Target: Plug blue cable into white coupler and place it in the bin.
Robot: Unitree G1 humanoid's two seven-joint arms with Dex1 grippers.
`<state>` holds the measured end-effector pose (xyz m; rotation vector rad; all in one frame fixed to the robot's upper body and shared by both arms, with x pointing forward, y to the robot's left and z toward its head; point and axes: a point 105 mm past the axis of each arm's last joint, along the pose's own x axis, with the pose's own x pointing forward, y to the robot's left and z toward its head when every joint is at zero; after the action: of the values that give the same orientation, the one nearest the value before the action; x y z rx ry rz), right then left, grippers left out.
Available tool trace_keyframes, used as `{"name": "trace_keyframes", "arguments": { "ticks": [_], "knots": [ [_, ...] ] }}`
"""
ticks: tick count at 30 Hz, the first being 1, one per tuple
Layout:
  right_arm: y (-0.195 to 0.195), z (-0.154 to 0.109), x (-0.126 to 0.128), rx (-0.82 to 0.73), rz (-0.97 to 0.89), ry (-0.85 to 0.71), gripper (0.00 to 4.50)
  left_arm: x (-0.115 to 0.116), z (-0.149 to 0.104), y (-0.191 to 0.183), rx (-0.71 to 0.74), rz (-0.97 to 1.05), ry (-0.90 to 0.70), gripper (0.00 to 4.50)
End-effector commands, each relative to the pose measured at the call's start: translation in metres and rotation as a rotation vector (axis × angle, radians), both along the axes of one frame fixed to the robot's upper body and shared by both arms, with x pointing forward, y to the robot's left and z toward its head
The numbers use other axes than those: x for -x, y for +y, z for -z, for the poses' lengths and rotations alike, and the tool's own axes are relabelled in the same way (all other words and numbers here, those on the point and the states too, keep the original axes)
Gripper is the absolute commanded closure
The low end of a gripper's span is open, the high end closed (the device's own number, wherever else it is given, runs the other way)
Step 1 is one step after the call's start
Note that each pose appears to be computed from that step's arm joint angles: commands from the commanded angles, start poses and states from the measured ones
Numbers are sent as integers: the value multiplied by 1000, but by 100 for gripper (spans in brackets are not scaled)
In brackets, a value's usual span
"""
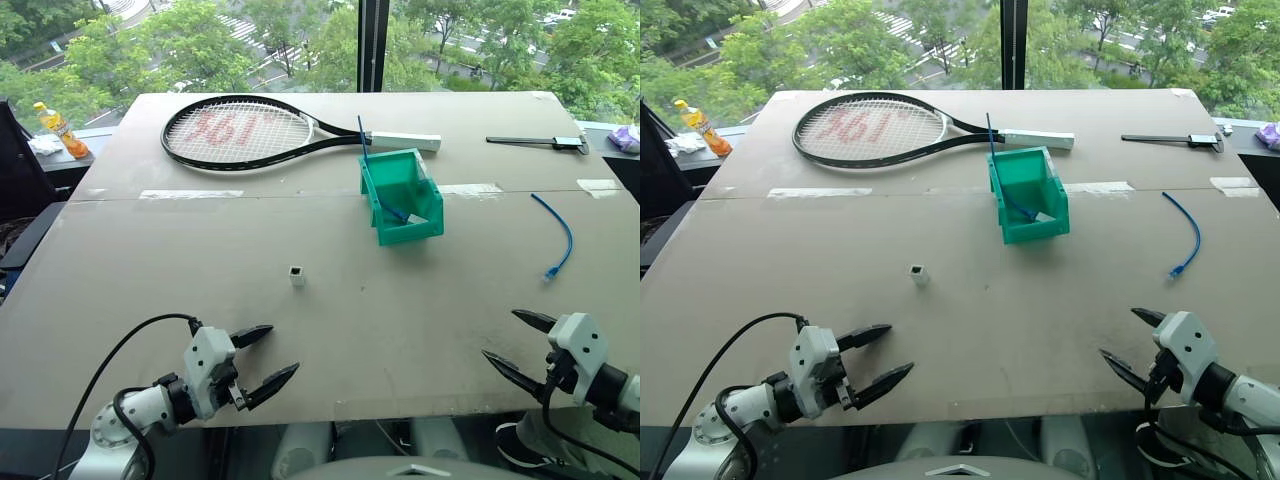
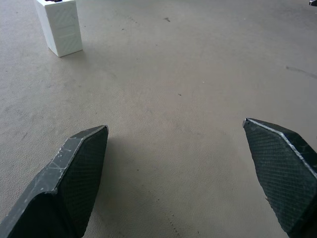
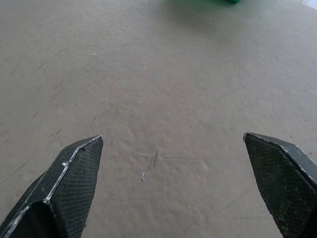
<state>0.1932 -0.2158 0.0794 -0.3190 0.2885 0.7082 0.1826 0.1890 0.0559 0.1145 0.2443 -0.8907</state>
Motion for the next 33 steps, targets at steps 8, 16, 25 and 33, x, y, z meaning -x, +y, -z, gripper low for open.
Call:
{"name": "trace_keyframes", "arguments": {
  "ticks": [8, 16, 25, 33],
  "knots": [
    [-27, -48, -28, 194, -133, -50, 0, 2, -35, -37, 78, 288, -100, 3],
    [-86, -63, -74, 714, -350, 52, 0, -1, -58, -59, 54, 437, -164, 3],
    [-104, -57, -122, 968, -524, 100, 56, -3, -72, -68, 51, 470, -189, 0],
    [-103, -43, -136, 1044, -604, 156, 123, -7, -73, -70, 58, 434, -189, 0]
  ]
}}
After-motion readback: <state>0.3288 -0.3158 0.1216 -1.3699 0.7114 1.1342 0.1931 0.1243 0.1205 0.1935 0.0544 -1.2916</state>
